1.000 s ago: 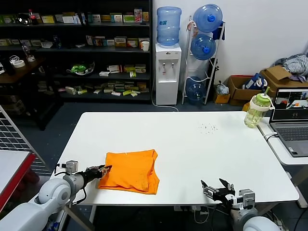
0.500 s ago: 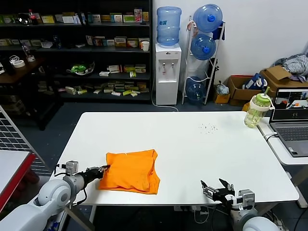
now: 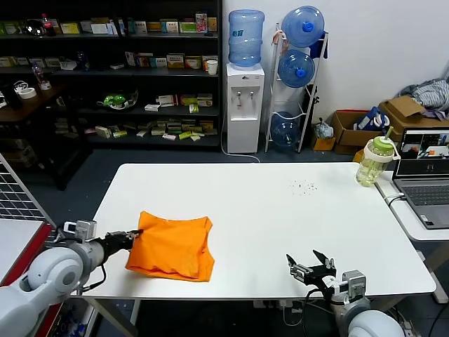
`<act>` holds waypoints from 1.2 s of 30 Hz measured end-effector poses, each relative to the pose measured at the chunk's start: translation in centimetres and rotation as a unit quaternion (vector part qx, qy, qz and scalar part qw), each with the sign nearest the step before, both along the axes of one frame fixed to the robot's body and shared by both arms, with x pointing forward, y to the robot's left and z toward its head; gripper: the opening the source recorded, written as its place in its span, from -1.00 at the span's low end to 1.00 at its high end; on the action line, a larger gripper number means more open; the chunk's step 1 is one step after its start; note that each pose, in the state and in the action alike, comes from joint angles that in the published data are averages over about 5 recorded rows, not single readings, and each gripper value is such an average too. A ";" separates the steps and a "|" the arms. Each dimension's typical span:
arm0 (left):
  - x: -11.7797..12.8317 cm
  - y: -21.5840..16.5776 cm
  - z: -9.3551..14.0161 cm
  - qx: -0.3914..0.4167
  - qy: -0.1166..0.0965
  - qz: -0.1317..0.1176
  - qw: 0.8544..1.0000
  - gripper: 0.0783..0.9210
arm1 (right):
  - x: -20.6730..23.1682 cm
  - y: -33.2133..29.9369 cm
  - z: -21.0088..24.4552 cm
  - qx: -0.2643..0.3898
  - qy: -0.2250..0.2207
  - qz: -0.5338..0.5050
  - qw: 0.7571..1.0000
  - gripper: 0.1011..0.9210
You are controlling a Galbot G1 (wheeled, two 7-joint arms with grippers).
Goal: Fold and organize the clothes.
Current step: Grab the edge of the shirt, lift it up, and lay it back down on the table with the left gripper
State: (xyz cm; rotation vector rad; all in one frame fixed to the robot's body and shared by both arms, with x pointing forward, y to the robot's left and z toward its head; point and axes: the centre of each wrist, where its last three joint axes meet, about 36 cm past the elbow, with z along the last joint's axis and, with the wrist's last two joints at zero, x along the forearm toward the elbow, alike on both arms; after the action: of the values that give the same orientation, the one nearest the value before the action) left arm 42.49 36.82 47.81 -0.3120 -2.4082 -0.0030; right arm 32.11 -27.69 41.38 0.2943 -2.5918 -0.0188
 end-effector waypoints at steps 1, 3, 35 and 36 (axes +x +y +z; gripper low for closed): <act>0.0 0.3 0.5 0.007 -0.001 0.002 1.000 -0.95 | 0.1 0.1 0.0 0.000 -0.003 0.002 1.000 0.76; 0.1 0.9 1.4 0.023 -0.001 0.006 1.000 -0.96 | 0.2 0.3 0.0 -0.001 -0.008 0.006 1.000 0.76; 0.2 0.0 6.0 0.044 0.037 0.033 0.998 -0.96 | -2.1 0.9 -0.5 -0.014 -0.022 -0.015 1.000 0.76; 0.4 -1.4 5.5 0.023 0.042 0.036 0.998 -0.96 | -2.4 0.9 -0.5 -0.015 -0.020 -0.019 0.999 0.76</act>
State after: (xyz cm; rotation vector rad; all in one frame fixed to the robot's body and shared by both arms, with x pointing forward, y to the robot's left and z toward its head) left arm 42.85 35.41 53.27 -0.1990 -2.3307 -0.0123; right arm 29.70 -26.84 40.86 0.2357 -2.6352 0.0131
